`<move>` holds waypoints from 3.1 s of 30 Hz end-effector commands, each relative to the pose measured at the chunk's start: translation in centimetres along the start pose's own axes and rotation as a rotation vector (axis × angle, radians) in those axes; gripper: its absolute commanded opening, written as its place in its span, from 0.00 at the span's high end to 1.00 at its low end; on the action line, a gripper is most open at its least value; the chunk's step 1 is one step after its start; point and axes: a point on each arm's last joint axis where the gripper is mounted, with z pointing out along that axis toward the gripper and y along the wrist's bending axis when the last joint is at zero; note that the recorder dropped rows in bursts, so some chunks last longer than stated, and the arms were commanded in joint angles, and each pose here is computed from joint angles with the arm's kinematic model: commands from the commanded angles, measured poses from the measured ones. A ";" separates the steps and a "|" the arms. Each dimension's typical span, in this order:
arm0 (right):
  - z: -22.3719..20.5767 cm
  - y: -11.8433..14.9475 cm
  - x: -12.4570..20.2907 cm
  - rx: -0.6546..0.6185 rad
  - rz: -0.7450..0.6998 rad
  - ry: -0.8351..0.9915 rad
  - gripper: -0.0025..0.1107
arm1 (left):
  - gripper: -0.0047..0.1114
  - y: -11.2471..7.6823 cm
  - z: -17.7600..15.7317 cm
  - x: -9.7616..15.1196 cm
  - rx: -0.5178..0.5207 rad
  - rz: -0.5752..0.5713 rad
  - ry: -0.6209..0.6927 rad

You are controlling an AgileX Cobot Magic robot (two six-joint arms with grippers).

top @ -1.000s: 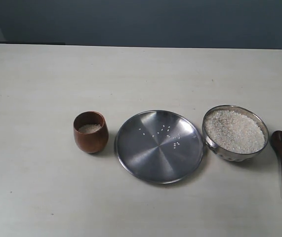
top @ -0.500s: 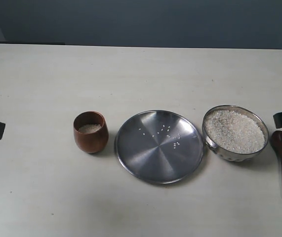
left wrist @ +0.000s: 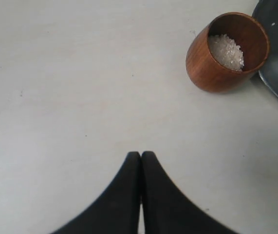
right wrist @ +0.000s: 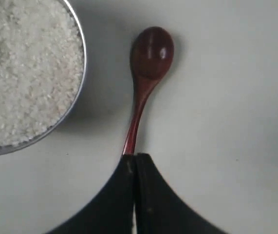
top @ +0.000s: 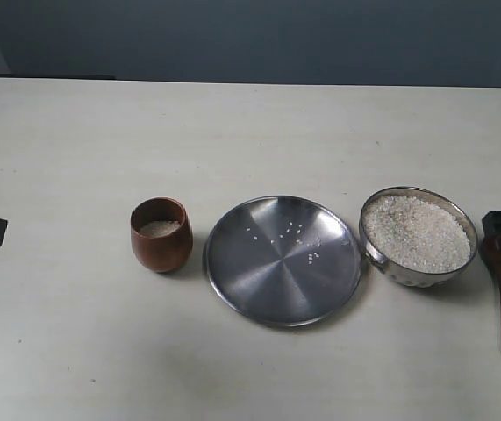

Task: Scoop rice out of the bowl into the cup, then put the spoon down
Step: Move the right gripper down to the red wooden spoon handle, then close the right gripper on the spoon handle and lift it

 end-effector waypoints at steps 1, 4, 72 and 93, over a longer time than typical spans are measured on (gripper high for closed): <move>1.1 -0.1 -0.2 0.007 -0.025 0.028 0.98 | 0.96 0.1 0.1 -0.2 -0.006 0.001 -0.020; 1.7 0.1 -0.1 -0.005 -0.015 0.046 0.98 | 0.96 0.1 0.1 -0.2 -0.006 0.001 -0.020; 7.6 0.7 6.3 -0.031 0.210 0.039 0.70 | 0.96 0.2 0.0 -0.6 -0.017 0.003 -0.065; 8.1 0.4 5.4 0.030 0.160 0.135 0.98 | 0.96 0.2 0.0 -0.6 -0.017 0.003 -0.065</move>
